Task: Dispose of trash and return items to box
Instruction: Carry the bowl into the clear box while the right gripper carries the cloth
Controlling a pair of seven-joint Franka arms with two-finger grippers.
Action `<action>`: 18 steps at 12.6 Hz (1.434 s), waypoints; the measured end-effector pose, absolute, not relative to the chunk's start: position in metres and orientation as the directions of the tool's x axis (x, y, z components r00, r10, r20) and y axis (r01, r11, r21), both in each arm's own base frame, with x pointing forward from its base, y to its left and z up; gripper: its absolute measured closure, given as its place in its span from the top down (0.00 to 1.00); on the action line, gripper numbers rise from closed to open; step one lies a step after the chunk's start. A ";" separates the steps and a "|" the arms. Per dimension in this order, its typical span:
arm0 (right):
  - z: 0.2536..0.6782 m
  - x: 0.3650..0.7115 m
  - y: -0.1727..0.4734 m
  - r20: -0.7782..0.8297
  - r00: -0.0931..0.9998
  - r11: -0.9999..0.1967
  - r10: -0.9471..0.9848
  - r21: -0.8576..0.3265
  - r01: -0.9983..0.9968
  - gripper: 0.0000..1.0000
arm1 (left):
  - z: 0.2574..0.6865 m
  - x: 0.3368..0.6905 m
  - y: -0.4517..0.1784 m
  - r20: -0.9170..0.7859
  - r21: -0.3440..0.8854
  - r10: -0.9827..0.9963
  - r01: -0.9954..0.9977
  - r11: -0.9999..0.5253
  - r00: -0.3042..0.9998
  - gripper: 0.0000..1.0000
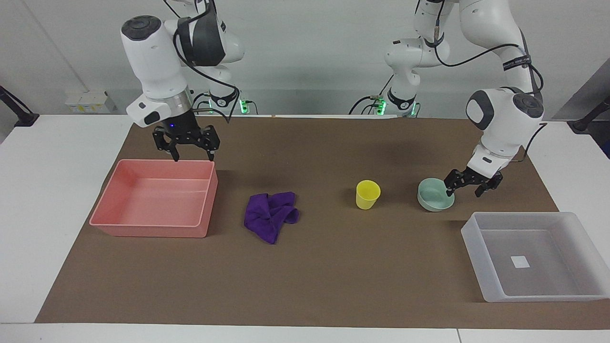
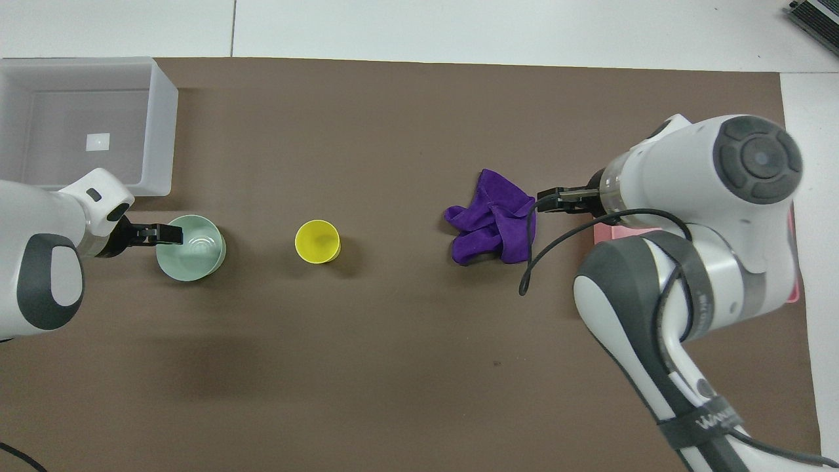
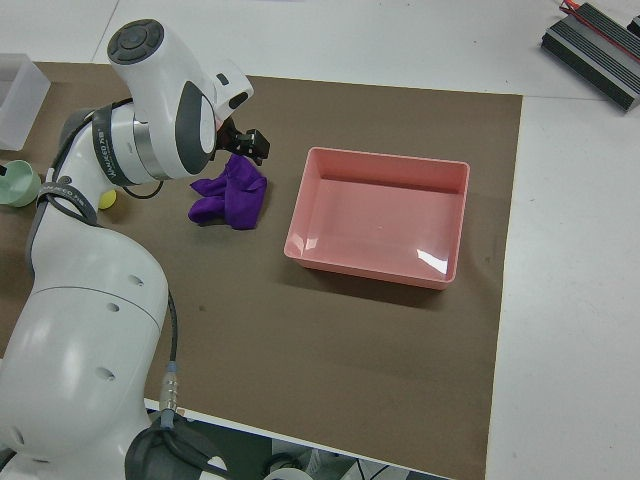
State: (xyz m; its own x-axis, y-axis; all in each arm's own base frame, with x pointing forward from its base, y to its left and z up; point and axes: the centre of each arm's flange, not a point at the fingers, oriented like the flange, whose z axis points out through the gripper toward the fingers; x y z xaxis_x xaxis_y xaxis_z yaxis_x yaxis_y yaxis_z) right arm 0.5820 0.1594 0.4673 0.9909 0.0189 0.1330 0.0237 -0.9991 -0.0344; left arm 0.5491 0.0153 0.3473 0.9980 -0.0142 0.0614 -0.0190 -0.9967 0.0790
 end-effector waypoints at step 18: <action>0.294 0.562 0.243 0.154 0.984 -0.994 0.088 -0.050 0.097 0.60 | 0.342 0.551 0.026 0.081 0.136 0.069 0.058 -0.989 0.994 0.02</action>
